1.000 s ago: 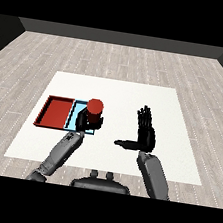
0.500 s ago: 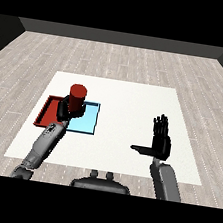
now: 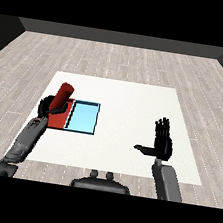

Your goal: Pick the red can and put it in the red box

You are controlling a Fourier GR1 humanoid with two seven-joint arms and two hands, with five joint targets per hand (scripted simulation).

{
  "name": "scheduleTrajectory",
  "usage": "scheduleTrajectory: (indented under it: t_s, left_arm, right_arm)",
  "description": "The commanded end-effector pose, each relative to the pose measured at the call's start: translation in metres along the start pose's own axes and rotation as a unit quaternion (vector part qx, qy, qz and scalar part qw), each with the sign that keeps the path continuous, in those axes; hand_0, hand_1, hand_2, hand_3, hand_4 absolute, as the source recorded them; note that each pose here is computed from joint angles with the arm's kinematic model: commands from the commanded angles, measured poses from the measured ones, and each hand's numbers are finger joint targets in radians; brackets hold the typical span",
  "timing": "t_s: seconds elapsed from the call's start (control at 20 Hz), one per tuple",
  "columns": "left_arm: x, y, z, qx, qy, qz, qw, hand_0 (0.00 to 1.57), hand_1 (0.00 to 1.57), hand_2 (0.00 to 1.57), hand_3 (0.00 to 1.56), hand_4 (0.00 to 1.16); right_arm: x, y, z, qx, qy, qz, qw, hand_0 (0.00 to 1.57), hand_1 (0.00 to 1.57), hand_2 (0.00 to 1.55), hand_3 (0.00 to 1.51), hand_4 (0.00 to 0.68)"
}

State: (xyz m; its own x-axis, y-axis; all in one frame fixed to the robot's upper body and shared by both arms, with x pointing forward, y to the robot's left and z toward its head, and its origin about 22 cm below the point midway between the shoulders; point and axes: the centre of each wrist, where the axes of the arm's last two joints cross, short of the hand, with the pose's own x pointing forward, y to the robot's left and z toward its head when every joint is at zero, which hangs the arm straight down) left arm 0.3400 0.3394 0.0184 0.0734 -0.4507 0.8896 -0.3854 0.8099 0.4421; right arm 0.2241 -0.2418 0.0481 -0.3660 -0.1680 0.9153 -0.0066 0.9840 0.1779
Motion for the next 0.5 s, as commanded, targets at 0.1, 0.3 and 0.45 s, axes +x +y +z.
scheduleTrajectory:
  t_s: [0.1,0.3,0.45]
  left_arm:
    - [-0.038,0.027,-0.0210,0.016,0.130,-0.120,0.984,1.57,1.57,1.53,1.42,1.00]
    - [-0.074,0.039,-0.0089,0.007,0.201,-0.168,0.965,1.06,1.06,0.98,0.62,0.82]
    - [-0.083,0.022,-0.0032,-0.017,0.230,-0.172,0.958,0.00,0.00,0.32,0.00,0.71]
  right_arm:
    - [-0.016,0.002,-0.012,-0.007,-0.001,0.004,1.0000,0.00,0.00,0.00,0.00,0.000]
    - [-0.023,-0.006,-0.006,-0.015,0.003,0.009,0.9998,0.00,0.00,0.00,0.00,0.000]
    - [-0.038,0.010,-0.017,-0.017,0.007,0.013,0.9997,0.00,0.00,0.00,0.00,0.000]
